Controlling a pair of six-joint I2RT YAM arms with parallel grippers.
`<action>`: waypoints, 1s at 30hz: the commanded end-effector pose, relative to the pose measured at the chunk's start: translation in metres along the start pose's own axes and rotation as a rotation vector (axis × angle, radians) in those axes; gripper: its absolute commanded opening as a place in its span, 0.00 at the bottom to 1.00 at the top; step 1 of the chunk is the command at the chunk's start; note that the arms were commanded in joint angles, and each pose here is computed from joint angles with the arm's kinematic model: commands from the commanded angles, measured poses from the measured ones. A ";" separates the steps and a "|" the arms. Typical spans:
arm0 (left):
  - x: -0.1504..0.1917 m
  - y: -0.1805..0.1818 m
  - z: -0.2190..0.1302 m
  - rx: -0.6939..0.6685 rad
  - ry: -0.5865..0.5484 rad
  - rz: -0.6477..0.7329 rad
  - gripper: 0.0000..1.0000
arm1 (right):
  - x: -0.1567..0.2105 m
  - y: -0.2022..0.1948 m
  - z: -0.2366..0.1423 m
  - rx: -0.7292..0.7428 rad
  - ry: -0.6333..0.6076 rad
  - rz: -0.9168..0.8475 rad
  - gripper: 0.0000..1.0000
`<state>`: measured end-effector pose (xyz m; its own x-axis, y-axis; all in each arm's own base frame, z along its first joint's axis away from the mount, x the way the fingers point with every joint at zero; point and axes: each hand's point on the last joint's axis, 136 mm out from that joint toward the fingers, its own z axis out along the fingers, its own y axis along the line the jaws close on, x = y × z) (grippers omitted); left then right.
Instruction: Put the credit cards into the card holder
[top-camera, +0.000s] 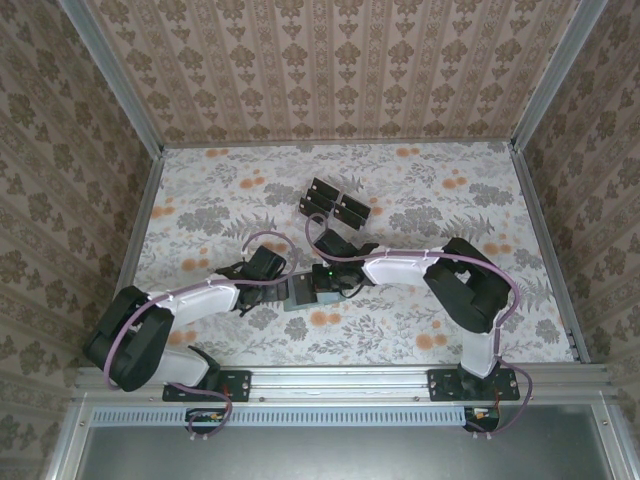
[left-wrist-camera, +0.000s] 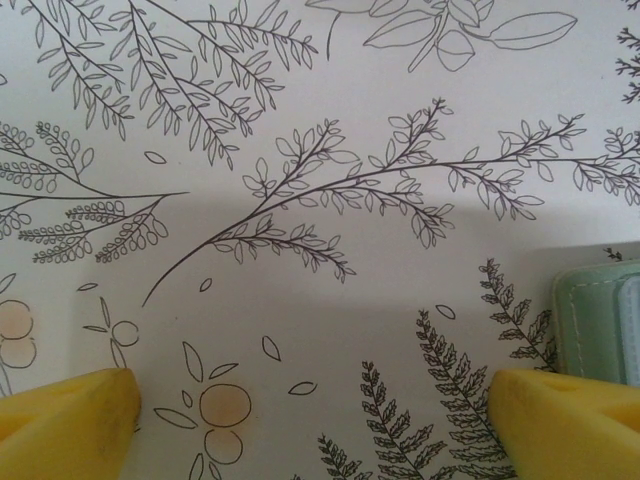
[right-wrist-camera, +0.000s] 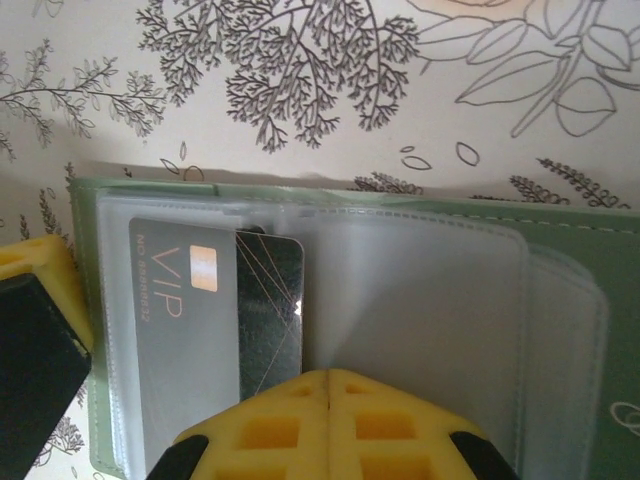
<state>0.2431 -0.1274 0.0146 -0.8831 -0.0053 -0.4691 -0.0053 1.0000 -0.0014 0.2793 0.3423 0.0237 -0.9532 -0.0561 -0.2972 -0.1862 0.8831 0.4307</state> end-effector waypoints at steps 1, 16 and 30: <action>0.009 0.004 0.006 -0.007 0.024 0.011 1.00 | 0.002 0.010 0.006 -0.019 0.023 0.006 0.01; 0.005 0.002 0.006 -0.001 0.013 0.020 1.00 | 0.003 0.034 0.014 -0.116 0.037 0.036 0.01; -0.025 0.026 -0.023 0.015 -0.059 -0.071 1.00 | -0.014 0.030 -0.021 -0.088 -0.062 0.030 0.14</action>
<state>0.2574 -0.1067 0.0394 -0.8500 -0.0820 -0.5204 -0.0660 0.9966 -0.0492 0.2811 0.3649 0.0453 -0.9545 -0.0075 -0.2983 -0.1698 0.8356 0.5224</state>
